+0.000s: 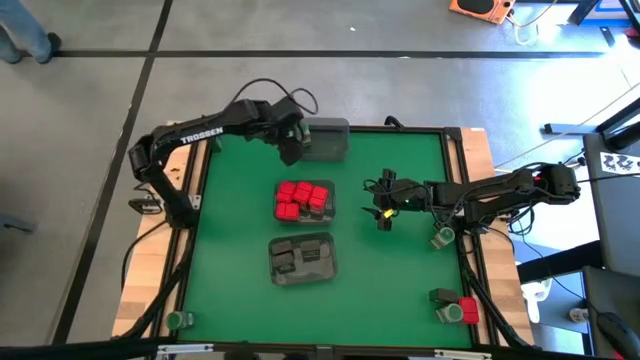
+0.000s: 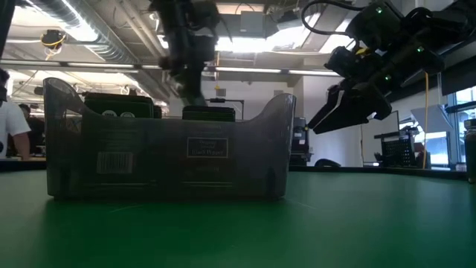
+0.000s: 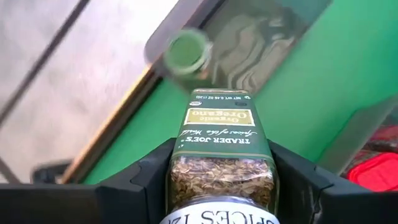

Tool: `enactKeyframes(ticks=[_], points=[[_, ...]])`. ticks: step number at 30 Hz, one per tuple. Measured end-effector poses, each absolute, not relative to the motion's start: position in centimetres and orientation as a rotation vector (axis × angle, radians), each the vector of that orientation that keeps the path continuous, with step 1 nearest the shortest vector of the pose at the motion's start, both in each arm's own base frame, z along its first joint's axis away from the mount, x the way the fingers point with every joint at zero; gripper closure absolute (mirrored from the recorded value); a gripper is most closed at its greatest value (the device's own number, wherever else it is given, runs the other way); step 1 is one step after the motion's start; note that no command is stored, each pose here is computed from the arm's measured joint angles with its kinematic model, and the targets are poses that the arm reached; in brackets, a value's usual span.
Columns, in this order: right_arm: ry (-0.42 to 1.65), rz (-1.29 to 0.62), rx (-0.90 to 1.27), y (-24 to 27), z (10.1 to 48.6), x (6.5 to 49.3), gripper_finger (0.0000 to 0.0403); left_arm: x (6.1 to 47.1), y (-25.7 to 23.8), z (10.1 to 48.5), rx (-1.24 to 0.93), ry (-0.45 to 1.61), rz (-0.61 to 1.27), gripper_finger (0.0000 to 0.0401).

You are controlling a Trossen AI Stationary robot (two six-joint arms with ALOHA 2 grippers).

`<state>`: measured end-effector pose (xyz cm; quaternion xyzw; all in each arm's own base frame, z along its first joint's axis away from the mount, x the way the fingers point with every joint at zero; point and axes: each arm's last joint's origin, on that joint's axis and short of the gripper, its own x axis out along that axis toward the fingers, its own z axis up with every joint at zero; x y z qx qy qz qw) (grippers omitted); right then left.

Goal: Sort spices by type
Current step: Put the green seasoning bottle into the top gray bin

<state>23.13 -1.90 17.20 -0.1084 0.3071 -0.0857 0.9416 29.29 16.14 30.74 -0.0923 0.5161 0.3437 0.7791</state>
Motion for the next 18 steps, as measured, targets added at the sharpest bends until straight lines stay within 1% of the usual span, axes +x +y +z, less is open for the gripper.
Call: enactKeyframes(ticks=[4,12,15,18], points=[[0.621,-0.175,-0.222,-1.9,17.3,23.2,0.0127,31.1,15.9,30.9,-0.107,1.107,0.674,0.0197],[0.616,-0.177,-0.222,-1.9,17.3,23.2,0.0127,35.3,17.2,30.3,-0.001,1.211,0.604,0.0197],[0.617,-0.177,-0.222,-1.9,17.3,23.2,0.0127,36.2,17.7,28.9,0.059,1.285,0.582,0.0197],[0.623,-0.176,-0.222,-1.9,17.2,23.1,0.0127,36.8,18.1,27.3,0.120,1.358,0.521,0.0198]])
